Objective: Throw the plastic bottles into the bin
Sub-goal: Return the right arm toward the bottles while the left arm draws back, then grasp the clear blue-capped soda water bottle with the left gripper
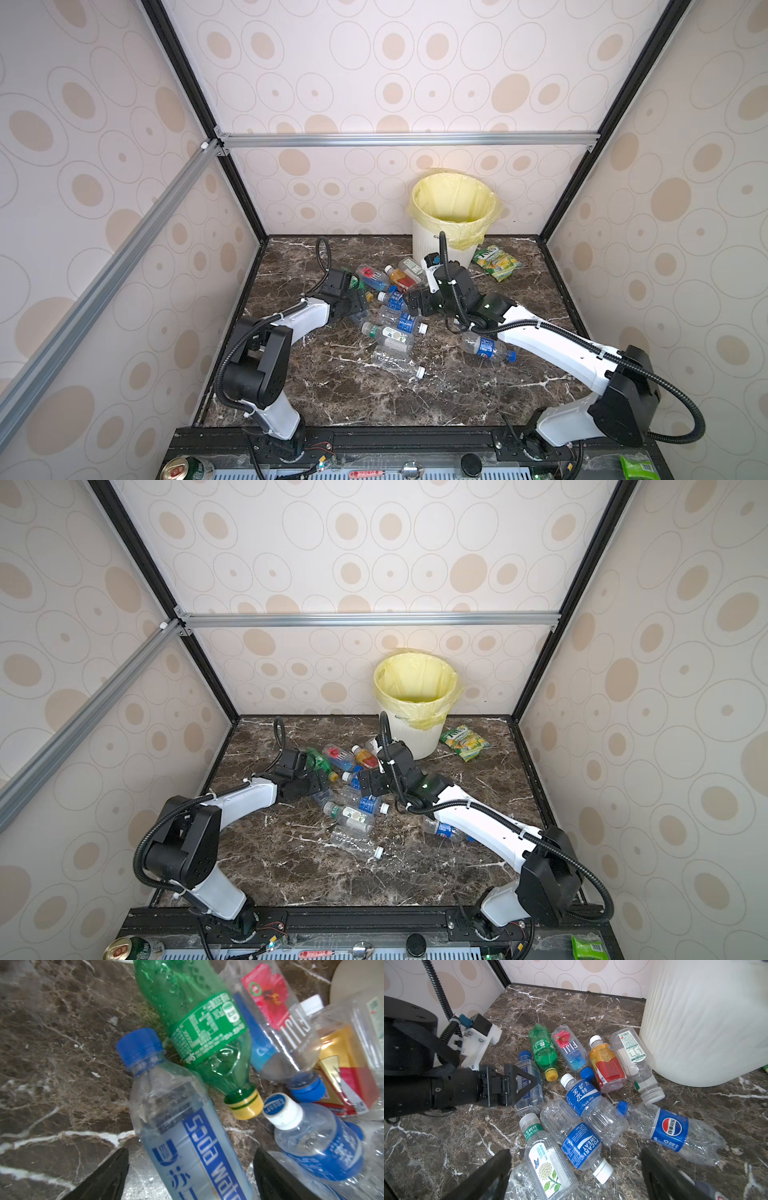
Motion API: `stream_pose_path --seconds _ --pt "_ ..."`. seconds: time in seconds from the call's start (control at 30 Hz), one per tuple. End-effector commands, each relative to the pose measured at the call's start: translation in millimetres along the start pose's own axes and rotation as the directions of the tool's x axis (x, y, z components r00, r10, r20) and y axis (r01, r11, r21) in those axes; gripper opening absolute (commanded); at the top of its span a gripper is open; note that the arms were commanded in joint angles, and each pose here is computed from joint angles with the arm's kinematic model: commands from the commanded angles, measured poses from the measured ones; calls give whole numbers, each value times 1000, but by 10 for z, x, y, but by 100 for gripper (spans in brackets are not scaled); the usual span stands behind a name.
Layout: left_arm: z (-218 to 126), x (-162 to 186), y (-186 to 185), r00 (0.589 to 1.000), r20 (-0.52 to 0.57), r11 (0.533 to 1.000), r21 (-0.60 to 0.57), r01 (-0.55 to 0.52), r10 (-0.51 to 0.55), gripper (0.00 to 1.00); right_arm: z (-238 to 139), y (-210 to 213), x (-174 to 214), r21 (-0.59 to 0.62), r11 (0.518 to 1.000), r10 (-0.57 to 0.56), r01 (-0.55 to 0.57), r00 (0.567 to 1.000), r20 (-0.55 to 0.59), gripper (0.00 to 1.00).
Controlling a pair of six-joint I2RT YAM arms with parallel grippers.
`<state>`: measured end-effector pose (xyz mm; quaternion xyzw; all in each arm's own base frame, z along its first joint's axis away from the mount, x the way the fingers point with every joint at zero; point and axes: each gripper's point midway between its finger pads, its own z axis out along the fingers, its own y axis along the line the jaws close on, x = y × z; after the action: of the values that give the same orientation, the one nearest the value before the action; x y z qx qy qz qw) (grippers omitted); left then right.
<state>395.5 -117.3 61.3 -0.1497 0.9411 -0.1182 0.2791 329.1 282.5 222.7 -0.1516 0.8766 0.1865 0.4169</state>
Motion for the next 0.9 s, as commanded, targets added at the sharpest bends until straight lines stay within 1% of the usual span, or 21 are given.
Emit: stream_pose_path --seconds 0.0,0.07,0.17,0.3,0.53,0.7,0.87 --pt "-4 -240 -14 997 63 999 -19 39 -38 91 -115 -6 -106 6 1000 7 -7 998 56 100" --pt "34 -239 9 997 64 999 -18 50 -49 89 -108 -1 -93 4 1000 4 -4 999 51 100" --pt "109 -246 63 995 68 997 -17 69 -68 84 -86 25 -79 -11 1000 12 -11 999 46 100" --pt "214 -253 147 992 51 993 -8 117 -116 82 -34 64 -45 -26 999 20 -20 999 32 100" --pt "264 -275 207 989 46 990 -9 140 -140 82 18 159 -4 -49 999 17 -16 1000 13 100" --pt "218 -258 204 989 47 990 7 142 -142 70 40 198 34 -53 999 15 -14 1000 4 100" --pt "40 -296 179 987 79 990 34 138 -141 63 66 232 21 -60 998 21 -21 1000 -3 100"
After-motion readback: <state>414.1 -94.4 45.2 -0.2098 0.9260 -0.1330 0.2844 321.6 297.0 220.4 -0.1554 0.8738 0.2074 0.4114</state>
